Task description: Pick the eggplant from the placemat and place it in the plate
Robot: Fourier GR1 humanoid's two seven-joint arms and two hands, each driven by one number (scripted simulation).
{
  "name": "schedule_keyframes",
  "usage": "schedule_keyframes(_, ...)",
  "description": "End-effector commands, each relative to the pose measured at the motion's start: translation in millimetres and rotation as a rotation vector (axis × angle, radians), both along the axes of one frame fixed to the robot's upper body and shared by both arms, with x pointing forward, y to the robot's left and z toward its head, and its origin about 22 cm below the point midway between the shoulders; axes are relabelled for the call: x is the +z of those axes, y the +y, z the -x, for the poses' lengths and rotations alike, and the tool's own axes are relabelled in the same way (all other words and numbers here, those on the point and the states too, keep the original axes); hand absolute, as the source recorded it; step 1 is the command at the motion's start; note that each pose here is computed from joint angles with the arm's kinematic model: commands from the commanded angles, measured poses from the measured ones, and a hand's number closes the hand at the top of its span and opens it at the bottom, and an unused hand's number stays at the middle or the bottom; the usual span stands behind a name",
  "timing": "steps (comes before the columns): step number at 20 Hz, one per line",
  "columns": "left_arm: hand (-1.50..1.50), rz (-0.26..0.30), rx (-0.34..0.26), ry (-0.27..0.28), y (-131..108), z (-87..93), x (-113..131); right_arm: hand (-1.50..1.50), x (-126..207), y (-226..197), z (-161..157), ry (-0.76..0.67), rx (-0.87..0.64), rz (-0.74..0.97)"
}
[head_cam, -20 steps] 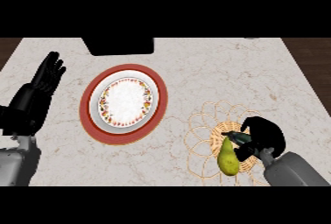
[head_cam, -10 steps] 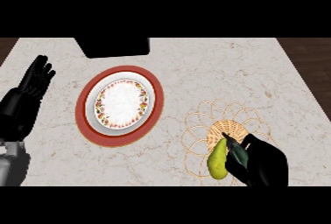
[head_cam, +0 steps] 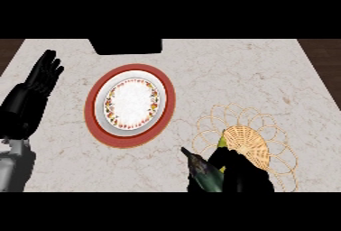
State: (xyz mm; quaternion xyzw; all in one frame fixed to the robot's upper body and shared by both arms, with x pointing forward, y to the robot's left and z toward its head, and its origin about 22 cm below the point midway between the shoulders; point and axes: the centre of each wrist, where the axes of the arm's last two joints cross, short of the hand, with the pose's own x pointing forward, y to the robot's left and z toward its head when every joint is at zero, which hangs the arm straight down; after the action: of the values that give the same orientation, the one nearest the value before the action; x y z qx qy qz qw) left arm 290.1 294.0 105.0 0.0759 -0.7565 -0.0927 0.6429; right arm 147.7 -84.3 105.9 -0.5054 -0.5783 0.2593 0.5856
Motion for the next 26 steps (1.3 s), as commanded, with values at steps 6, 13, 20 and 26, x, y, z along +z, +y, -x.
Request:
schedule_keyframes(6,0.0,0.008,-0.052,-0.014,-17.6,-5.0,-2.4,1.5,37.3,46.9,7.8,-0.073,-0.052,-0.119)
schedule_keyframes(13,0.0,0.004,-0.088,-0.027,-24.0,-15.4,1.4,1.5,37.3,63.7,-46.4,-0.076,-0.038,-0.156)
schedule_keyframes(20,0.0,-0.004,-0.114,-0.036,-34.5,-24.0,12.3,1.5,38.1,70.2,-111.1,-0.038,-0.053,-0.209)
schedule_keyframes(26,0.0,0.014,-0.13,-0.048,-43.6,-26.0,6.6,1.5,30.3,79.7,-154.3,0.024,-0.112,-0.16)
